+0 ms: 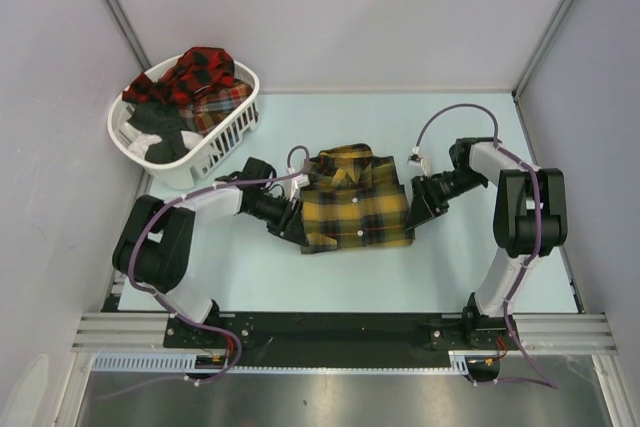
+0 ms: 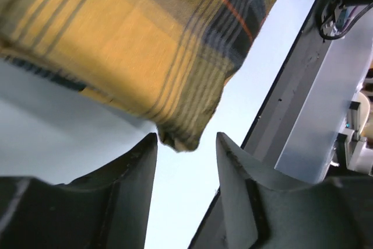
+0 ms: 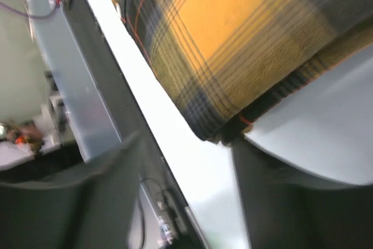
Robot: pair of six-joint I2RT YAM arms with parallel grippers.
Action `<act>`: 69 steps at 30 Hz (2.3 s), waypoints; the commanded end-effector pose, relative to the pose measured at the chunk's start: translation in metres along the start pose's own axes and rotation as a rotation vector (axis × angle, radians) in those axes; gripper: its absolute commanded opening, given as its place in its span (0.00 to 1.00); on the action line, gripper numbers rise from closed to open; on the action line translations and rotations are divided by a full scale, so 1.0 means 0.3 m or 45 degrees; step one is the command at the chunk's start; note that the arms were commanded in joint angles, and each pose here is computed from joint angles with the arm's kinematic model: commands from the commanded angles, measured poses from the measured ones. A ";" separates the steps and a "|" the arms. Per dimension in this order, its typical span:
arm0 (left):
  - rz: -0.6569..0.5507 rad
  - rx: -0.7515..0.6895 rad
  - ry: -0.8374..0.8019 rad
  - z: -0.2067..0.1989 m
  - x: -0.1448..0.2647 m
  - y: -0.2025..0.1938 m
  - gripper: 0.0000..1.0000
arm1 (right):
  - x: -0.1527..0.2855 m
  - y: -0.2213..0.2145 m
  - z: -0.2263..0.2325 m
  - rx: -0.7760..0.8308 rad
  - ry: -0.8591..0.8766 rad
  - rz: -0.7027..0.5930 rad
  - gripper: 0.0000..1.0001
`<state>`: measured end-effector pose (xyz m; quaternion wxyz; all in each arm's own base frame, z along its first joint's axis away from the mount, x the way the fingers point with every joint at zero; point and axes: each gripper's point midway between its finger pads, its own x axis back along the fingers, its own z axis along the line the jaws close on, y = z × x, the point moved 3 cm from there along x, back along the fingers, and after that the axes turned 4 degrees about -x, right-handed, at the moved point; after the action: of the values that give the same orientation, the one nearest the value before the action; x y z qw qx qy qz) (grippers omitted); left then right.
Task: Fold and stack the long sleeve shirts
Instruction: Fold the shirt
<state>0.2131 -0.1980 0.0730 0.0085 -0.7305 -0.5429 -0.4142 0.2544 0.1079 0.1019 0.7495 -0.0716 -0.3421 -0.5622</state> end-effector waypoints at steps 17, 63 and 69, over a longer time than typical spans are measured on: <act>-0.261 -0.047 0.182 0.162 0.106 0.375 0.62 | 0.092 0.377 -0.166 0.014 -0.109 -0.215 0.61; -0.437 -0.233 0.270 0.270 0.210 0.691 0.00 | 0.132 0.784 -0.195 0.335 -0.256 -0.498 0.00; -0.395 -0.125 0.399 0.455 0.164 0.705 0.00 | 0.065 0.867 -0.334 0.223 -0.276 -0.576 0.00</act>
<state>0.4415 -0.1951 0.1277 -0.0366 -0.5821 -0.6200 -0.5248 0.4974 0.1337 0.1323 0.5990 0.0243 -0.4799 -0.6405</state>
